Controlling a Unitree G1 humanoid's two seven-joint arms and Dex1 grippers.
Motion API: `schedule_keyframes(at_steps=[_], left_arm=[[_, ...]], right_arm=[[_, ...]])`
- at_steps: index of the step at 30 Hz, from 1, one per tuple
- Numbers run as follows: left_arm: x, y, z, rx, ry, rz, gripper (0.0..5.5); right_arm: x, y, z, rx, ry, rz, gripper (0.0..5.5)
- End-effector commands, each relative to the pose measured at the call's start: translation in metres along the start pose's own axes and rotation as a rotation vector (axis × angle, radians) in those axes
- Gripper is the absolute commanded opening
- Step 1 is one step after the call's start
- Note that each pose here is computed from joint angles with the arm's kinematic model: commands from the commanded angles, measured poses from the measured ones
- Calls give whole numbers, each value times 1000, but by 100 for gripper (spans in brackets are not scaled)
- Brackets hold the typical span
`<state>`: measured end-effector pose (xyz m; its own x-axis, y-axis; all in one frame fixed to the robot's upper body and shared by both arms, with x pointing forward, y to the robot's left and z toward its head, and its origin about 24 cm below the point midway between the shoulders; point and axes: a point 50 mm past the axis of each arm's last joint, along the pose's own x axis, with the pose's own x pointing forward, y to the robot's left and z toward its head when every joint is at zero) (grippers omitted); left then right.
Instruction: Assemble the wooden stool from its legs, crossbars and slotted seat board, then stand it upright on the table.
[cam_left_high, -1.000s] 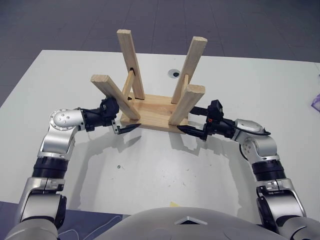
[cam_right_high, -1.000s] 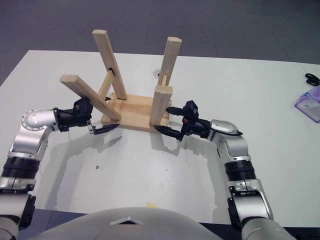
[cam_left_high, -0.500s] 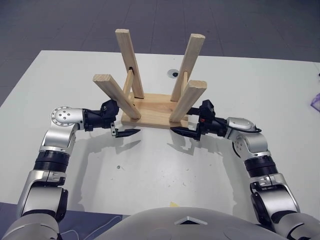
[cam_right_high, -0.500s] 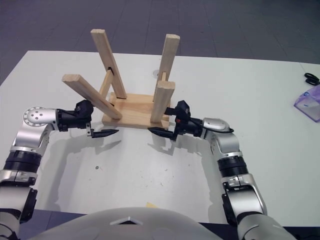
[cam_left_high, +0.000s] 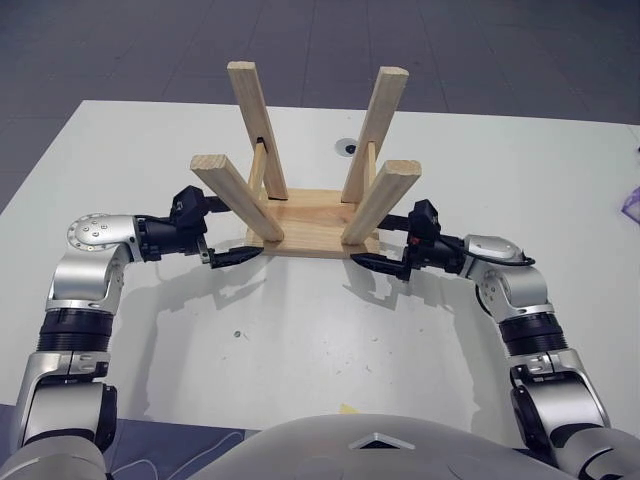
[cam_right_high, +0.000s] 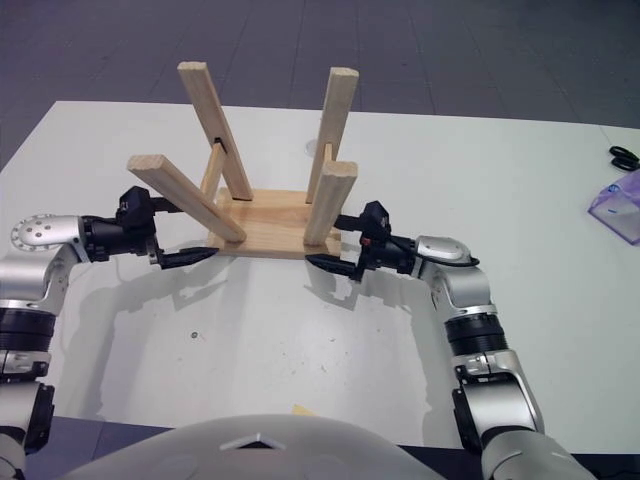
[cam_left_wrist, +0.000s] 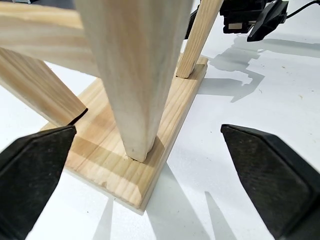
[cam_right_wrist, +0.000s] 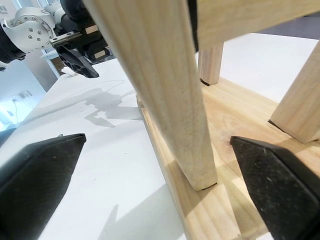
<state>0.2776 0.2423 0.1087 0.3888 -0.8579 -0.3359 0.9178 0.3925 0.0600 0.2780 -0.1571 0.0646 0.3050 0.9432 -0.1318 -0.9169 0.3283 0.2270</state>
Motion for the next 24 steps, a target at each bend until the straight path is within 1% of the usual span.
schedule_keyframes(at_steps=[1, 2, 5, 6, 10, 16, 19, 24], left_arm=[[10, 6, 0, 0, -6, 5, 539], [14, 6, -1, -2, -8, 7, 539], [21, 5, -6, -6, -5, 2, 495], [24, 6, -8, -7, -5, 3, 471], [31, 8, -12, -15, -10, 7, 411], [28, 16, -24, -32, 43, 24, 304], [30, 18, -24, -21, 50, 17, 247], [38, 18, -19, -15, 12, 4, 171]], right_arm=[[-1, -3, 3, -21, 16, -5, 540], [0, -4, 4, -22, 17, -1, 540], [3, -5, 5, -26, 20, 9, 540], [4, -6, 5, -29, 22, 10, 519], [15, -12, 6, -43, 24, 15, 469], [19, -24, -4, -33, 76, 8, 367], [20, -28, -8, -29, 92, 3, 313], [23, -30, -7, -31, 86, 6, 240]])
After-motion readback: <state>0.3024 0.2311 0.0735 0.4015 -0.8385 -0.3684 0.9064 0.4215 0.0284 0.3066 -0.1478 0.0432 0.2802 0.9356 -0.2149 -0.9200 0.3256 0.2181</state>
